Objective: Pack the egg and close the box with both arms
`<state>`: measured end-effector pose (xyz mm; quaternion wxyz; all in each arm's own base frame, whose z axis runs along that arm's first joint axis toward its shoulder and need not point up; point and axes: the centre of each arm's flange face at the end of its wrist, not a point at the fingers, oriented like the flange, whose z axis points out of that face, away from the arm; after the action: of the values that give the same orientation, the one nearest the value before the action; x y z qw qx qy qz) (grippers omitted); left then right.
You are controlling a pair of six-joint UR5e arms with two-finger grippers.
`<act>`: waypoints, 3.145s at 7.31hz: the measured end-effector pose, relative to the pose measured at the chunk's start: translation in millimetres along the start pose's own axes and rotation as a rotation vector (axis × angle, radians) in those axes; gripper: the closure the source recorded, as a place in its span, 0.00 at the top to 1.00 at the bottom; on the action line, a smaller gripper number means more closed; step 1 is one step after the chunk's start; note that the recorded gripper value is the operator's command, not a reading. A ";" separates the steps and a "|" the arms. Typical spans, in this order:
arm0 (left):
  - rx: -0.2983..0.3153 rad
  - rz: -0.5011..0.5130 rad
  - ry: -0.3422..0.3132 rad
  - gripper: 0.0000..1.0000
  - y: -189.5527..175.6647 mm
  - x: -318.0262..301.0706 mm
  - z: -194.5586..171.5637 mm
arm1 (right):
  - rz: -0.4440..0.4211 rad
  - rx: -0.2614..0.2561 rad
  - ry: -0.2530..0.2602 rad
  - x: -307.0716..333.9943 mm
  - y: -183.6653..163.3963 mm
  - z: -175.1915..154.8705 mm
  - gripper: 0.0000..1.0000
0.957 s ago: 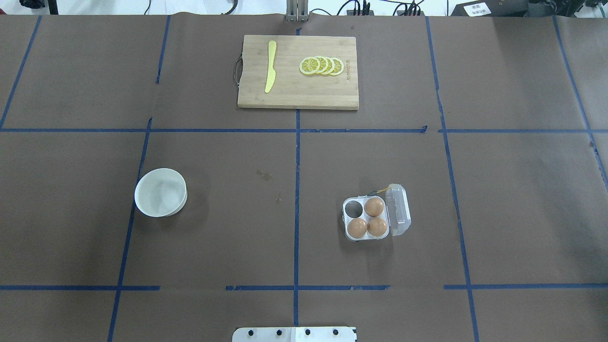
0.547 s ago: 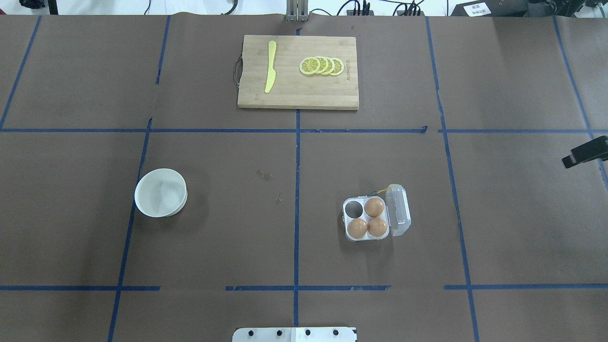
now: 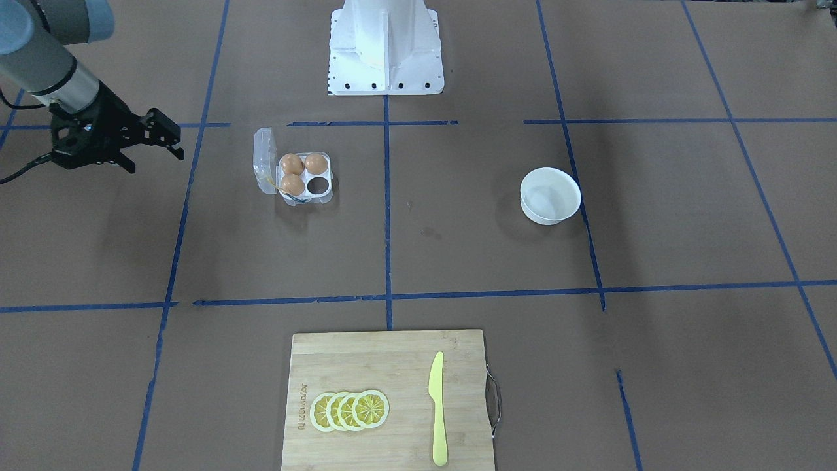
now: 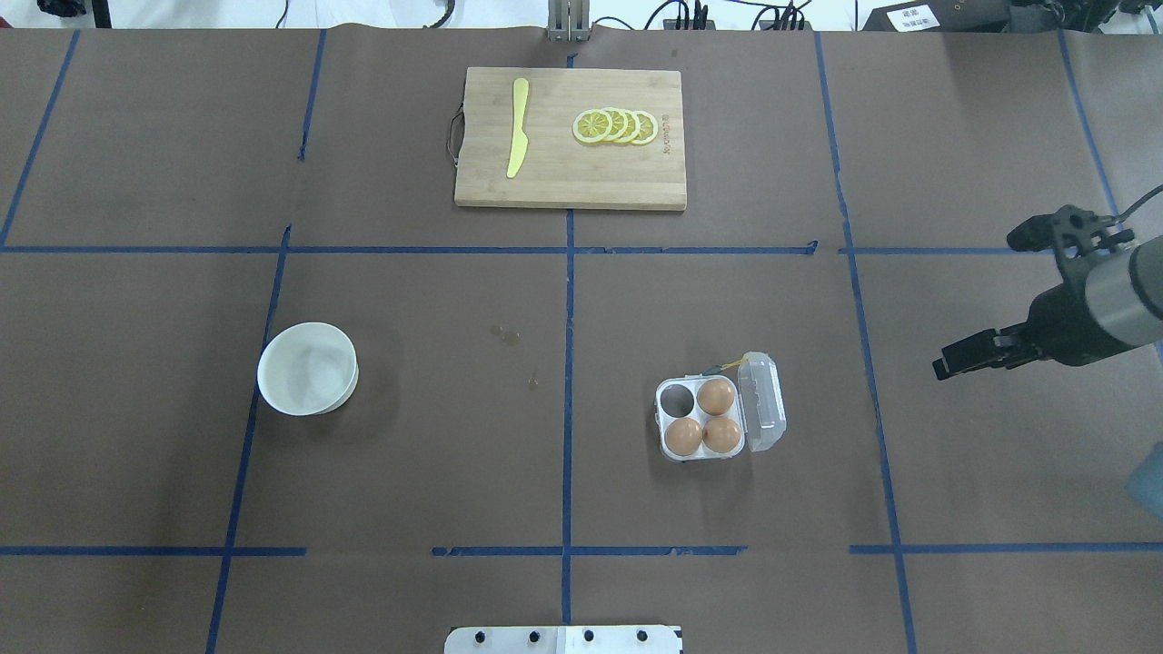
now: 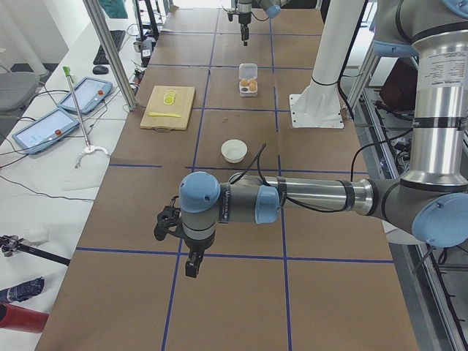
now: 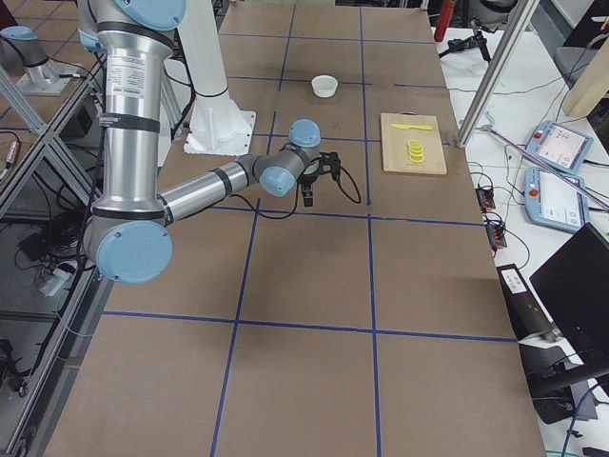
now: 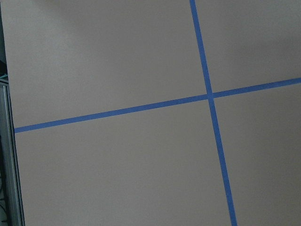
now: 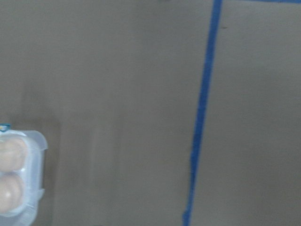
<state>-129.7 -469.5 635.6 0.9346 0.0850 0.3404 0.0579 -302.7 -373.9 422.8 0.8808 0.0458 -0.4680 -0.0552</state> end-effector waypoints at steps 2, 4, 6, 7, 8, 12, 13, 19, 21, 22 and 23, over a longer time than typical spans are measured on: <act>0.001 0.001 0.001 1.00 -0.6 1.0 -1.1 | 0.024 0.044 -0.051 -88.8 -0.3 38.5 1.00; 0.001 0.000 0.002 1.00 0.2 1.0 -0.9 | 0.057 0.067 -0.126 -156.7 -2.7 42.2 1.00; -0.001 -0.001 0.003 1.00 1.5 0.5 0.1 | 0.079 0.066 -0.125 -169.6 -6.1 37.6 1.00; -0.001 -0.003 0.004 1.00 2.3 -0.2 0.6 | 0.104 0.058 -0.074 -164.3 -13.0 30.2 1.00; -0.004 -0.005 0.004 1.00 4.0 -0.9 1.8 | 0.111 0.053 -0.012 -154.8 -21.9 18.3 1.00; -0.011 -0.005 0.011 1.00 18.3 -4.0 11.5 | -0.047 0.022 0.122 -48.6 -68.4 -52.0 1.00; -0.001 0.011 0.009 1.00 16.6 -1.7 11.8 | -0.107 0.006 0.155 5.8 -82.1 -75.3 1.00; -0.023 0.107 0.073 1.00 1.7 37.2 37.8 | -0.097 -0.132 0.241 343.5 -35.0 -162.3 1.00; -0.029 0.101 0.075 1.00 3.3 35.9 39.9 | -0.024 -0.113 0.239 375.4 -7.4 -177.4 1.00; -0.037 0.094 0.074 1.00 5.9 32.9 43.4 | -0.009 -0.106 0.238 380.9 -2.5 -181.2 1.00; -0.042 0.089 0.073 1.00 8.2 30.7 45.6 | -0.003 -0.103 0.238 382.7 -0.8 -182.9 1.00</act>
<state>-77.3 -461.9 652.3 0.9197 0.0785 0.3689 0.1095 61.7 -423.1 634.3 0.9313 0.0075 -0.3565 -0.0745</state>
